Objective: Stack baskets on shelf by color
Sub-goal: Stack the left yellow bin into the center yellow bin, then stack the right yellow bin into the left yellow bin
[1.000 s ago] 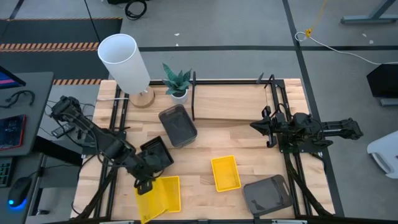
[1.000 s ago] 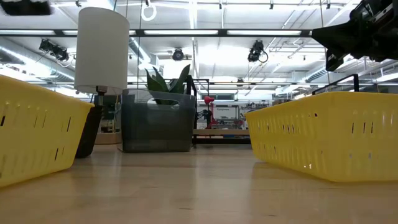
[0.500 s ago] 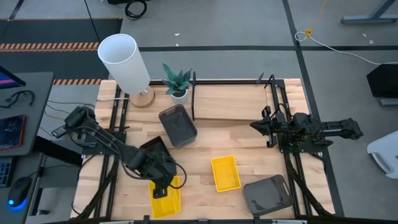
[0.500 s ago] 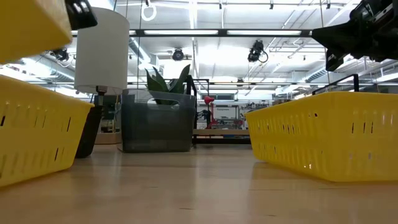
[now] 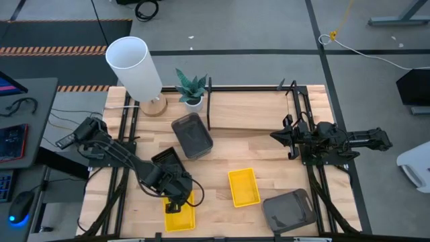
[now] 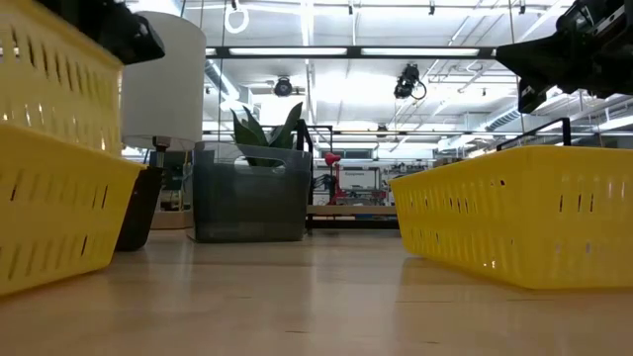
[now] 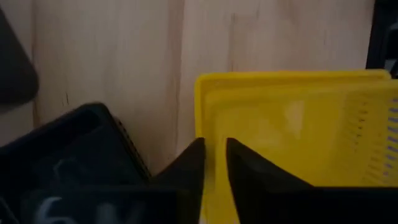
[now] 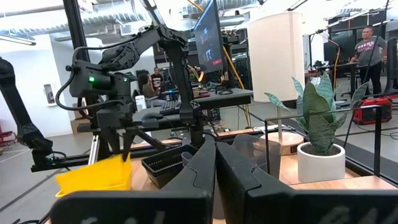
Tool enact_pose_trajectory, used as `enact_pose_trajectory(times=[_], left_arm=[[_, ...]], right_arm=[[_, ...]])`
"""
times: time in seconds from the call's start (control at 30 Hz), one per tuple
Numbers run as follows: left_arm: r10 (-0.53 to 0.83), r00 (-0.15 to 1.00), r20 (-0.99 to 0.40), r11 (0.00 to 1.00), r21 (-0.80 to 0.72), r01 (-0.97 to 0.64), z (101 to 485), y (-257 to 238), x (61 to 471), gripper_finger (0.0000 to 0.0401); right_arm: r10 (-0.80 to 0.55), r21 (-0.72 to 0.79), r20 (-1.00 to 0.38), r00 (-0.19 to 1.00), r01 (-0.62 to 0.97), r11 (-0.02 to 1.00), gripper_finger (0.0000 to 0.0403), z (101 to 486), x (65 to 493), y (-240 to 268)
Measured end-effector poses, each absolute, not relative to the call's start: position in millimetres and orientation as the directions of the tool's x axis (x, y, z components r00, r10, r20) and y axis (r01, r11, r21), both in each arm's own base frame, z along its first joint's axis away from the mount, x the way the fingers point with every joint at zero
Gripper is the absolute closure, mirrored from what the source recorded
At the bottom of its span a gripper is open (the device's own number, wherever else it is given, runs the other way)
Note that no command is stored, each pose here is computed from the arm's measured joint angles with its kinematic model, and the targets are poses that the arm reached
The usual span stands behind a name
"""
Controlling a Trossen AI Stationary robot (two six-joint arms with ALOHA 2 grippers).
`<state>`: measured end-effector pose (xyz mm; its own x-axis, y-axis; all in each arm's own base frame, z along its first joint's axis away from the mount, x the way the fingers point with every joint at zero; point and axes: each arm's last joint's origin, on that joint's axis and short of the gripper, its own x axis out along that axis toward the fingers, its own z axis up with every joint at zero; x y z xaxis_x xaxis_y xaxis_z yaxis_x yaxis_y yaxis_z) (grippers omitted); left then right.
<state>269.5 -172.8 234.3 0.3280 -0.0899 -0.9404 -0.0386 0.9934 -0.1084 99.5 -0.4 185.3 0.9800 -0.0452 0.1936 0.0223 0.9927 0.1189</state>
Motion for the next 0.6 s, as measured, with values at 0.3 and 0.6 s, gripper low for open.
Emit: enact_pose_trajectory(times=[0.3, 0.6], left_arm=[[-0.128, 0.423, -0.897, 0.984, -0.167, -0.056, 239, -169, 283, 0.0241], [-0.182, 0.664, -0.726, 0.952, -0.300, -0.067, 245, -156, 328, 0.0265]], right_arm=[[-0.045, 0.119, 0.194, 0.980, 0.022, 0.993, 0.0384, 185, 99, 0], [-0.045, 0.119, 0.194, 0.980, 0.022, 0.993, 0.0384, 185, 99, 0]])
